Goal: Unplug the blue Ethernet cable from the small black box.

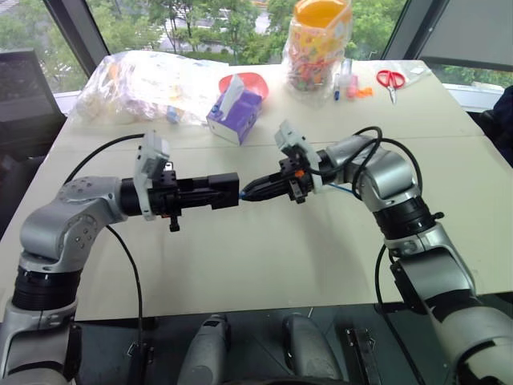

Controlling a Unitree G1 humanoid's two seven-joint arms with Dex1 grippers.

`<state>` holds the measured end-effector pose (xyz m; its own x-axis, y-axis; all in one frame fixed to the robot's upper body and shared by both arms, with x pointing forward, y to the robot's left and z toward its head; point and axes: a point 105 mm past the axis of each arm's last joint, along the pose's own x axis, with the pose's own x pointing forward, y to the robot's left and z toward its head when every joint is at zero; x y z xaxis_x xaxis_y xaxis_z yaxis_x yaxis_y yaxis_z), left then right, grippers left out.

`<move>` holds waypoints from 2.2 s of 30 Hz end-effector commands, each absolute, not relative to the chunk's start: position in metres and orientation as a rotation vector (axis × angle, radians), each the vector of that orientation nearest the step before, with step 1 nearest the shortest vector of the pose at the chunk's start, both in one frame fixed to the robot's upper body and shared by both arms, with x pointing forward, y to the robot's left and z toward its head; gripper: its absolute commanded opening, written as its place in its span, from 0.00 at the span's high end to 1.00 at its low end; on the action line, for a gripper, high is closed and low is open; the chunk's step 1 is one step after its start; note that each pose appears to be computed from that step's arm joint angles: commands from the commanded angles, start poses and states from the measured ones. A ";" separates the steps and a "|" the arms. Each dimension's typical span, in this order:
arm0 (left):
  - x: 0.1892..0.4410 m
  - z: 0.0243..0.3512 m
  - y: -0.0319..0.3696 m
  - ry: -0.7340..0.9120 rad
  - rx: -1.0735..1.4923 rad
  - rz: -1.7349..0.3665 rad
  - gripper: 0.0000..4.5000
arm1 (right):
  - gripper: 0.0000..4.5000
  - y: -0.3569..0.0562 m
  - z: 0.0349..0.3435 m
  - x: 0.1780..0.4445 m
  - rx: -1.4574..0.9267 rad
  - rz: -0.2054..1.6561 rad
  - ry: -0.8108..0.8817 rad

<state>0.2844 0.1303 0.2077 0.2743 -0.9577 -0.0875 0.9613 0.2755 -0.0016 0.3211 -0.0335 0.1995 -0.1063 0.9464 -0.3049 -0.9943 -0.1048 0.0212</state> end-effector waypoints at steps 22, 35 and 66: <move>0.273 0.216 0.142 0.042 0.073 -1.247 0.89 | 0.99 -0.097 0.185 0.370 -0.425 1.360 0.250; 0.340 0.167 0.114 -0.079 0.120 -0.980 0.89 | 0.52 -0.131 0.167 0.433 -0.422 0.871 0.156; 0.367 0.095 0.105 0.029 0.156 -0.886 0.03 | 0.00 -0.130 0.164 0.340 -0.243 1.015 0.223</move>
